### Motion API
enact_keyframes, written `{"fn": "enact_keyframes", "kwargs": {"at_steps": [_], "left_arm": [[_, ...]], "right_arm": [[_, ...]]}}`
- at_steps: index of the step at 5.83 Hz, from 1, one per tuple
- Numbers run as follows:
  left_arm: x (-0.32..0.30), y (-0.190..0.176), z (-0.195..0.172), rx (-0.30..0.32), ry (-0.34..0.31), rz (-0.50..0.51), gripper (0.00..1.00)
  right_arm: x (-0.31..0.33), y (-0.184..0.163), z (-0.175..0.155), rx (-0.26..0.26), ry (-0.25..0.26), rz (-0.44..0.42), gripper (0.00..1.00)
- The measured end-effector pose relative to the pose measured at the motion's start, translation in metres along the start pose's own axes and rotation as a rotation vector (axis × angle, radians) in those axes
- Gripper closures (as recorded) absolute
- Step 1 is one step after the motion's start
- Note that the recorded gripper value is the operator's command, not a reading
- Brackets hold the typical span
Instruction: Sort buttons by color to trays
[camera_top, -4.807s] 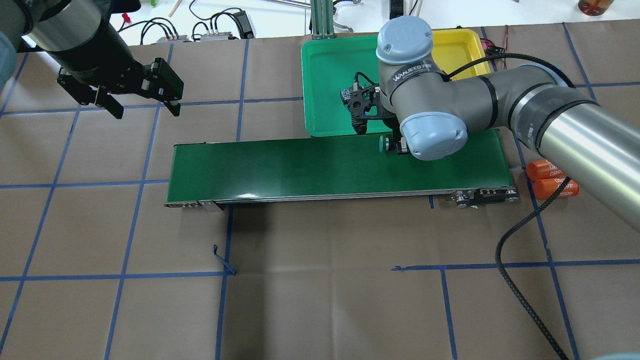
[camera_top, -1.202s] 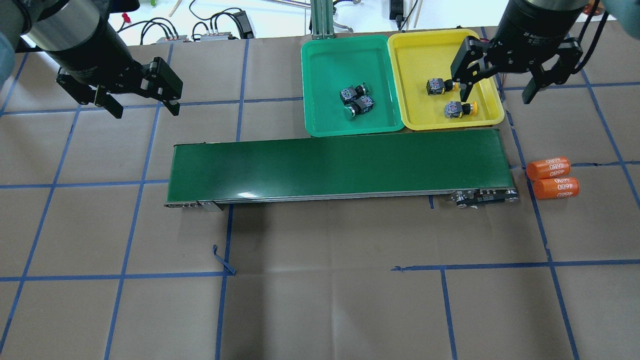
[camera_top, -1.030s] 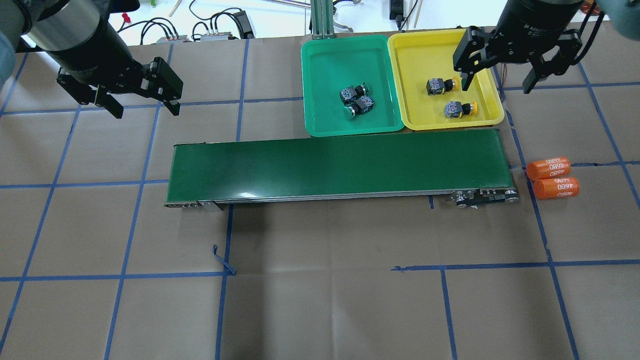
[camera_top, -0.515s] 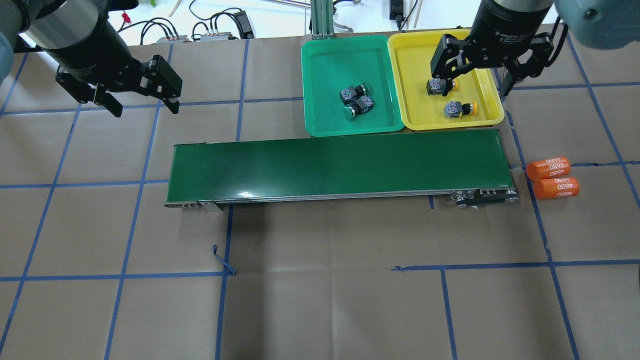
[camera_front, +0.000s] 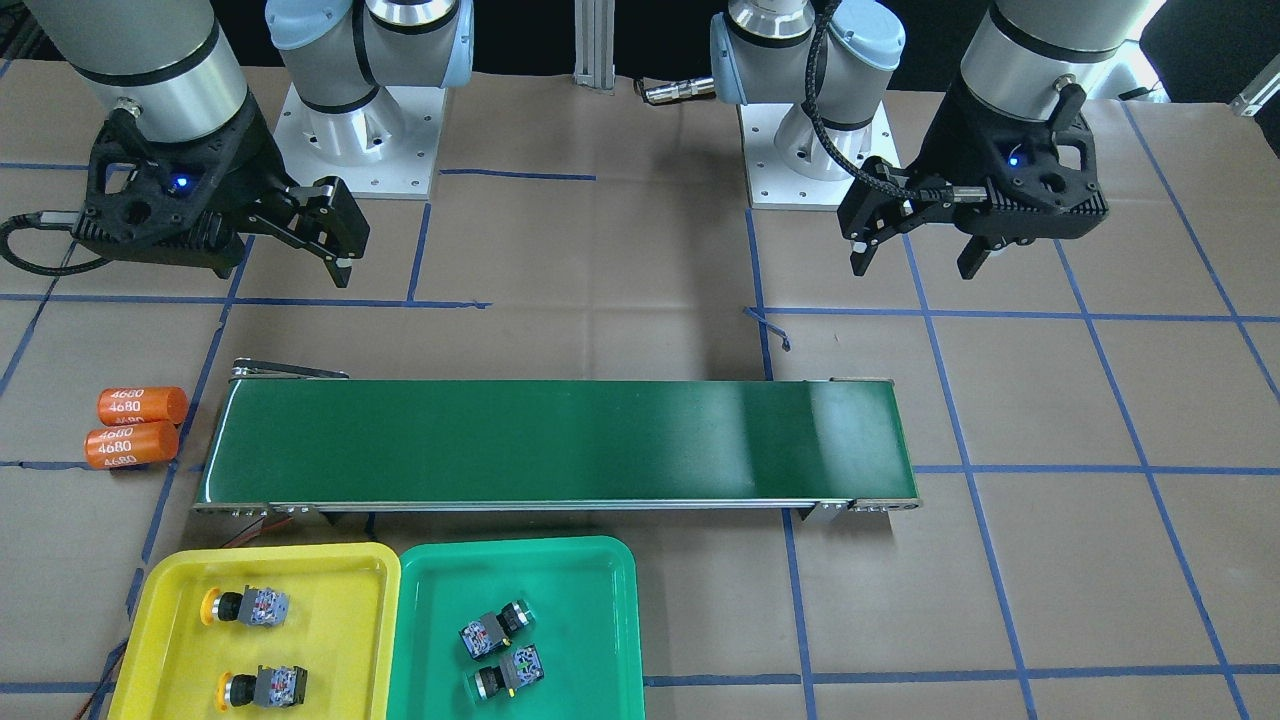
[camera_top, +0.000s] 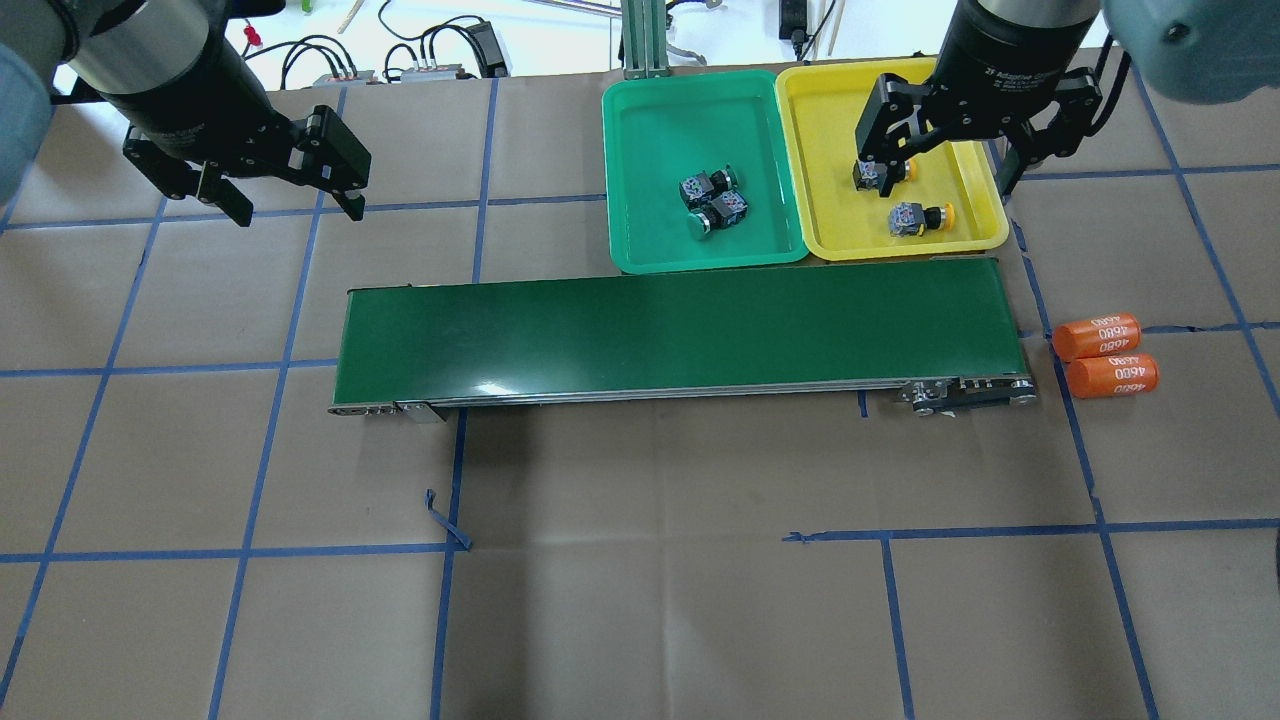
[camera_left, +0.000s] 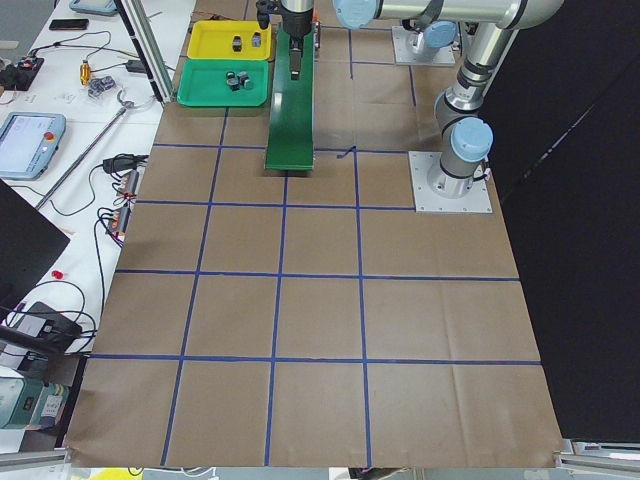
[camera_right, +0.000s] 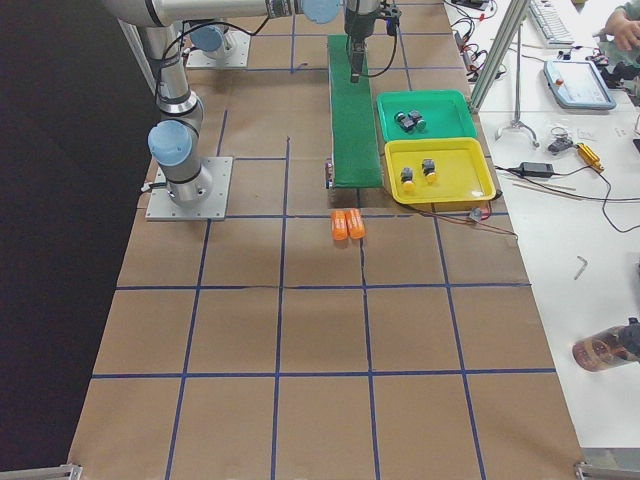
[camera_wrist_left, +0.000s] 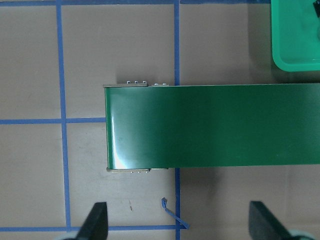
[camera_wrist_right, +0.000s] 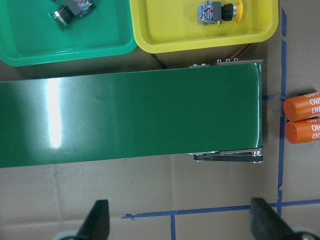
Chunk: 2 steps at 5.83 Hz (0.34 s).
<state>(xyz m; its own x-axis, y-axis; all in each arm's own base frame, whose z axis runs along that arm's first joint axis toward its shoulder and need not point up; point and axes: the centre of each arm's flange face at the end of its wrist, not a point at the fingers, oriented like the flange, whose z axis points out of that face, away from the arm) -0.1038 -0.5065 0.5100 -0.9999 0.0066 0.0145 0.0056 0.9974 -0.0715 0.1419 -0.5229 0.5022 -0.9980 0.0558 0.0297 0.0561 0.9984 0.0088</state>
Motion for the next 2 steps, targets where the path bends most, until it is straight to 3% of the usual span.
{"fn": "enact_keyframes", "kwargs": {"at_steps": [2], "left_arm": [[0.0003,-0.0013,0.0012,0.003,-0.001,0.005,0.02]], "right_arm": [[0.0000,0.0001,-0.0013,0.004,-0.001,0.000,0.00]]}}
